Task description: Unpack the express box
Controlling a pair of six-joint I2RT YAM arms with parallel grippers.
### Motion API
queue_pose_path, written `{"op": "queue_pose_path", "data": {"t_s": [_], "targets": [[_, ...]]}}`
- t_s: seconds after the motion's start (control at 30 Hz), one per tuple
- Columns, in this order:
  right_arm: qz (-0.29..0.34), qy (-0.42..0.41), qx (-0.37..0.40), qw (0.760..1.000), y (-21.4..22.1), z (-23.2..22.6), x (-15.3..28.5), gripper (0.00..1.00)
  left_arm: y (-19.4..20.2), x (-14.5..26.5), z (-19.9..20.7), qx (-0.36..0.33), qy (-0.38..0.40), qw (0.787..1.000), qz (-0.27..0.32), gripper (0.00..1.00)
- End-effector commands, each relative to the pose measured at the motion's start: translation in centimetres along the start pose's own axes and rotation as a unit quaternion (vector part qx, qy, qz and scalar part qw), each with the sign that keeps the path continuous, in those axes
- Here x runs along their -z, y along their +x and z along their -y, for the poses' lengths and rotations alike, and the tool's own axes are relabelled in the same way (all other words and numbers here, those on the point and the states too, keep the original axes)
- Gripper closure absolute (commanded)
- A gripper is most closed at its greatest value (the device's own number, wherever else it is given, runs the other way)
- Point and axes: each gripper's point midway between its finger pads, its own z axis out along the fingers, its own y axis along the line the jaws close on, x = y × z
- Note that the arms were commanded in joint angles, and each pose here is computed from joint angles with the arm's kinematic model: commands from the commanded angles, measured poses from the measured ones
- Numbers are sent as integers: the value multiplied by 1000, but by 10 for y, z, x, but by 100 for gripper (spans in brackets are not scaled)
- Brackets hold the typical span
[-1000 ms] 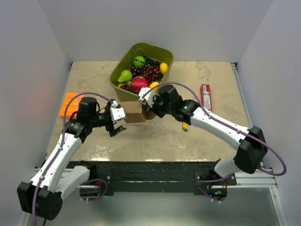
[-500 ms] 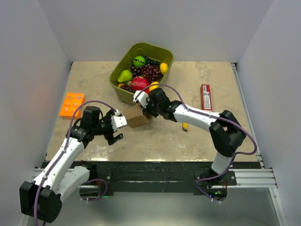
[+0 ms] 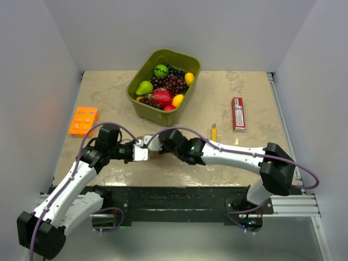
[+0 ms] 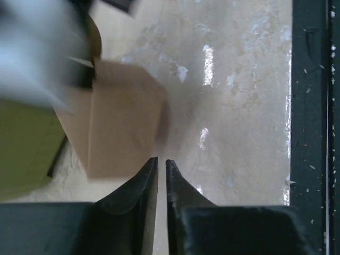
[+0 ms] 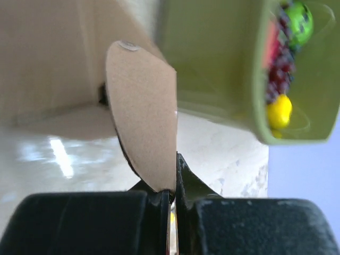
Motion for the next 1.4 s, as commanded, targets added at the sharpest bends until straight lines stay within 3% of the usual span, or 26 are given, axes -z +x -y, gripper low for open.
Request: {"op": "queue_pose_path", "data": {"t_s": [0.0, 0.07, 0.23, 0.33, 0.37, 0.43, 0.47, 0.6, 0.87, 0.9, 0.93, 1.2, 1.37], "targets": [[-82, -98, 59, 990, 4, -79, 25, 100, -31, -13, 10, -25, 41, 998, 47, 98], [-101, -141, 22, 985, 7, -102, 24, 100, -27, -18, 11, 0, 31, 998, 46, 100], [-98, -155, 26, 983, 8, -109, 21, 100, -6, -21, 19, 60, 20, 998, 15, 100], [-99, -153, 35, 983, 5, -103, 23, 100, 5, -20, 17, 87, -1, 996, -7, 84], [-96, -149, 37, 983, 2, -99, 25, 100, 5, -18, 14, 88, -12, 996, -8, 65], [-88, -134, 28, 987, -9, -86, 26, 100, 8, -16, -1, 104, -59, 993, -15, 43], [-95, -138, 23, 986, -8, -84, 29, 100, 10, -15, -8, 113, -77, 990, -17, 40], [-90, -169, -40, 981, -29, -66, 35, 100, 8, -19, -23, 149, -111, 983, -4, 35], [-99, -252, -126, 954, -35, -85, 43, 100, 11, -49, -30, 276, -107, 955, 27, 24], [-93, -257, -136, 952, -40, -83, 44, 100, 11, -52, -32, 278, -107, 954, 30, 13], [-91, -263, -148, 949, -40, -81, 45, 100, 20, -56, -35, 296, -118, 948, 19, 9], [-57, -361, -199, 909, -49, -76, 72, 100, 46, -71, -65, 280, -167, 945, -12, 5], [-47, -402, -256, 878, -38, -57, 84, 100, 45, -87, -62, 303, -124, 945, -4, 5]]}}
